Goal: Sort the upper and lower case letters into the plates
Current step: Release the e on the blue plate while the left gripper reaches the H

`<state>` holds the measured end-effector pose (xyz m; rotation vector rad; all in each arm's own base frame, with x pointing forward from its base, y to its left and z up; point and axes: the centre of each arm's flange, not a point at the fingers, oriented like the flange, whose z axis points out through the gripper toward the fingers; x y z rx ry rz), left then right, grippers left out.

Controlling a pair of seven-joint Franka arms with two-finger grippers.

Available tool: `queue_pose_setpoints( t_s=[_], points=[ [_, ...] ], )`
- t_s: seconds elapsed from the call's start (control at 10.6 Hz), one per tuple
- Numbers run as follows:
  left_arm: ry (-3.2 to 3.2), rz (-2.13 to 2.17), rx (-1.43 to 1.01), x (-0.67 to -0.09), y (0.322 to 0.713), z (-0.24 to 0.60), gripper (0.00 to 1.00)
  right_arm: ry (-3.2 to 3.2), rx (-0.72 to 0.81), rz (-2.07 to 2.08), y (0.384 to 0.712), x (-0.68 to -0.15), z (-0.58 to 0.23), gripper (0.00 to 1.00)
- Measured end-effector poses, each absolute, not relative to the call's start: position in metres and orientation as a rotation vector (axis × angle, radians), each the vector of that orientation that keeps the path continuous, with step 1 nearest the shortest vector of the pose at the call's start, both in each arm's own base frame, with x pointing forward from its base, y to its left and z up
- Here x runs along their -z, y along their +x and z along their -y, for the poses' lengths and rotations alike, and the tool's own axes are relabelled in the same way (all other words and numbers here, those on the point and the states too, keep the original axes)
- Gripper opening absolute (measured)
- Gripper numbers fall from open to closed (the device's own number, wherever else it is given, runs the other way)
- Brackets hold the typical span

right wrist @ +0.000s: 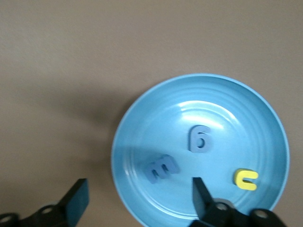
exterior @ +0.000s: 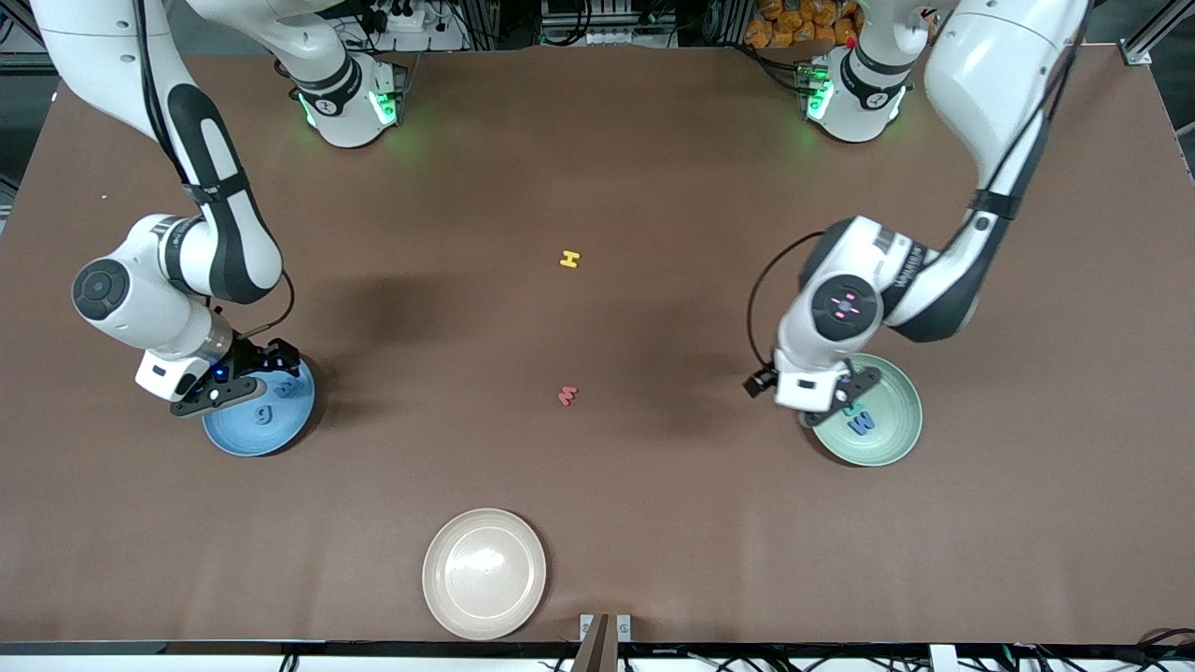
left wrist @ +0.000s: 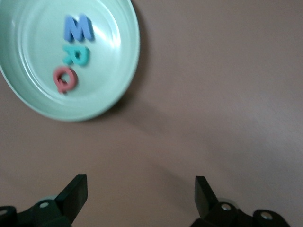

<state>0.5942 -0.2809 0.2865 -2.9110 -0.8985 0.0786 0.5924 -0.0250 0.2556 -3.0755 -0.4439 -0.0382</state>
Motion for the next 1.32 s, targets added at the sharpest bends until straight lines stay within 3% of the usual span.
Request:
queue_pose_setpoints(
  t_s=[0.28,0.85,1.32],
  points=[
    [-2.875,0.983,-0.066,-0.285,0.561,0.341,1.00,-3.061,-0.057,0.265,0.610,-0.284,0.000,1.00],
    [-2.766,1.263,-0.025,-0.276,0.470,0.459,1.00,-3.086,-0.043,-0.089,0.626,-0.292,-0.096,1.00],
    [-2.709,1.472,-0.074,-0.221,0.391,0.534,1.00,-3.083,-0.079,-0.294,0.636,-0.296,-0.132,1.00]
  ],
)
